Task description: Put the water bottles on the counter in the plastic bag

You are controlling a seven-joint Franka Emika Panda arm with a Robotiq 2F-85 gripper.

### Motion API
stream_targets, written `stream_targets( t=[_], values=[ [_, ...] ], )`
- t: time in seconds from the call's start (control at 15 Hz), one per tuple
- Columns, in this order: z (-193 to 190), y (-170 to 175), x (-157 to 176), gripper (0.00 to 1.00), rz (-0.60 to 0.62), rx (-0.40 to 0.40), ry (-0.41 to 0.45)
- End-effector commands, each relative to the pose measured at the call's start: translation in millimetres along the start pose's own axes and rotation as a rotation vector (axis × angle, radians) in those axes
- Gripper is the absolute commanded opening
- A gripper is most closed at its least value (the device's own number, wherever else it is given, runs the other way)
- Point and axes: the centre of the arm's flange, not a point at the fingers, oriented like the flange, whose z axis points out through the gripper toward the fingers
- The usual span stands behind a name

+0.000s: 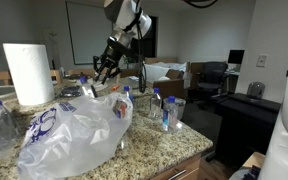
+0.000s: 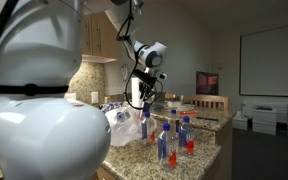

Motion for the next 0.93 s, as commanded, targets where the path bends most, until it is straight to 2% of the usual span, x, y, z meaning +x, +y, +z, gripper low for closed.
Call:
stream_targets(
  t=[0.0, 0.2, 0.4, 0.47, 0.6, 0.8, 0.87],
  values=[
    [5, -12, 12, 0.08, -0.013, 0.076, -0.080],
    [0, -16, 13, 0.08, -0.028, 0.068, -0.078],
    [-13, -9, 15, 0.08, -0.010, 0.056, -0.033],
    [-22, 1, 13, 0.56, 0.000, 0.038, -0.011],
    [-31, 19, 9, 0.62, 0.018, -0.008, 0.009],
    [-35, 45, 5, 0.81, 0.050, -0.071, -0.005],
    [-37, 51, 3, 0.87, 0.064, -0.085, -0.037]
  ],
)
